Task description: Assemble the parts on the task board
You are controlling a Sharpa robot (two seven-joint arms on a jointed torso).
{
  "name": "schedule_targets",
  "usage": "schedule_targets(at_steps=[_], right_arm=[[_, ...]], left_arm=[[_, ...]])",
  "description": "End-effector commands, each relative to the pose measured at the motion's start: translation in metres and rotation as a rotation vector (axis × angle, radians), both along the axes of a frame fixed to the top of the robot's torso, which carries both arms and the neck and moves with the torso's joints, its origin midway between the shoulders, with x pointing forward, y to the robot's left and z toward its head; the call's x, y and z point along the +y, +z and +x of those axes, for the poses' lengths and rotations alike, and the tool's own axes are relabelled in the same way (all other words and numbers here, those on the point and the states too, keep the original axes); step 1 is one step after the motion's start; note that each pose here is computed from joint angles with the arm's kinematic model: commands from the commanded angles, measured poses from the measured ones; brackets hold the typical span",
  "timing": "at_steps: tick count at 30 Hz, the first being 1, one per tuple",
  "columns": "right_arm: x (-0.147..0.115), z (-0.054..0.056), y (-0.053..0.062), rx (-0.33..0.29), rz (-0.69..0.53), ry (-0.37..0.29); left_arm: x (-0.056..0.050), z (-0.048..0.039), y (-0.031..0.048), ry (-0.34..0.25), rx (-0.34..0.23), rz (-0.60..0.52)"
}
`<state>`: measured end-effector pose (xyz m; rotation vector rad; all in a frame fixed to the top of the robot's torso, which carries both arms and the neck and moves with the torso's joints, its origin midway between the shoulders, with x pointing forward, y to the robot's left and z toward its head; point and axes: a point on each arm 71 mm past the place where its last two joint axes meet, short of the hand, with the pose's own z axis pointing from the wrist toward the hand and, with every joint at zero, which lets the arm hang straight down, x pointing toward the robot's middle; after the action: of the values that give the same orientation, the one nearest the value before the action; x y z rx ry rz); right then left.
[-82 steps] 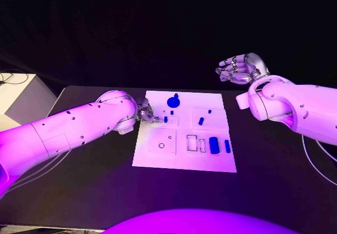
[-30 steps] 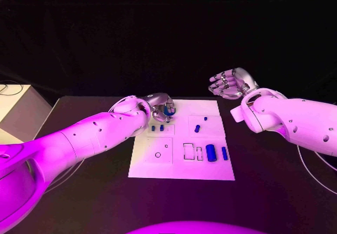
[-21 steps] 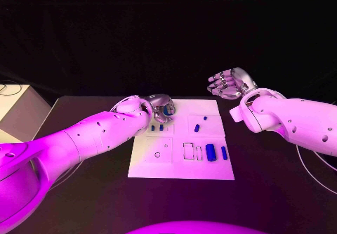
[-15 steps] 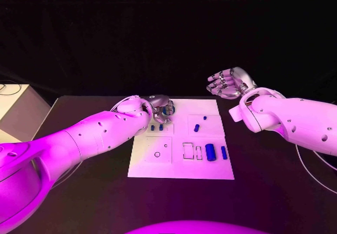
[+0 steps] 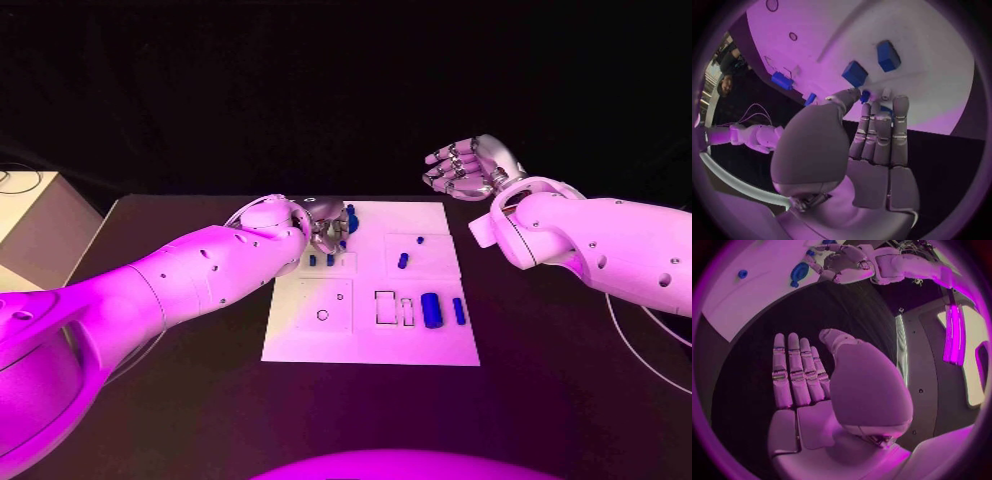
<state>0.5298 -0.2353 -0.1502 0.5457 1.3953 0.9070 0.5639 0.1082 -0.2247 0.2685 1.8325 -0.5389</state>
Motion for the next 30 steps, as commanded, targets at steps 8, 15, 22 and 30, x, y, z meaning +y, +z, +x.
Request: schedule_targets(at_steps=[8,15,22,30], right_arm=[[0.0025,-0.0008,0.0011,-0.011,-0.007,0.021],[0.0025,-0.0014,0.0015,-0.012,-0.006,0.022],[0.0032,-0.0017,0.002,-0.013,-0.005,0.024],[0.0039,-0.0017,0.0022,-0.013,-0.005,0.026]], left_arm=[[-0.0031,-0.0001,-0.0002,0.0,0.01,0.009],[-0.0039,0.0003,0.0005,0.005,0.0,-0.013],[-0.0053,0.0005,0.0003,0.006,-0.004,-0.028],[-0.0072,0.0001,-0.0016,0.002,0.005,-0.029]])
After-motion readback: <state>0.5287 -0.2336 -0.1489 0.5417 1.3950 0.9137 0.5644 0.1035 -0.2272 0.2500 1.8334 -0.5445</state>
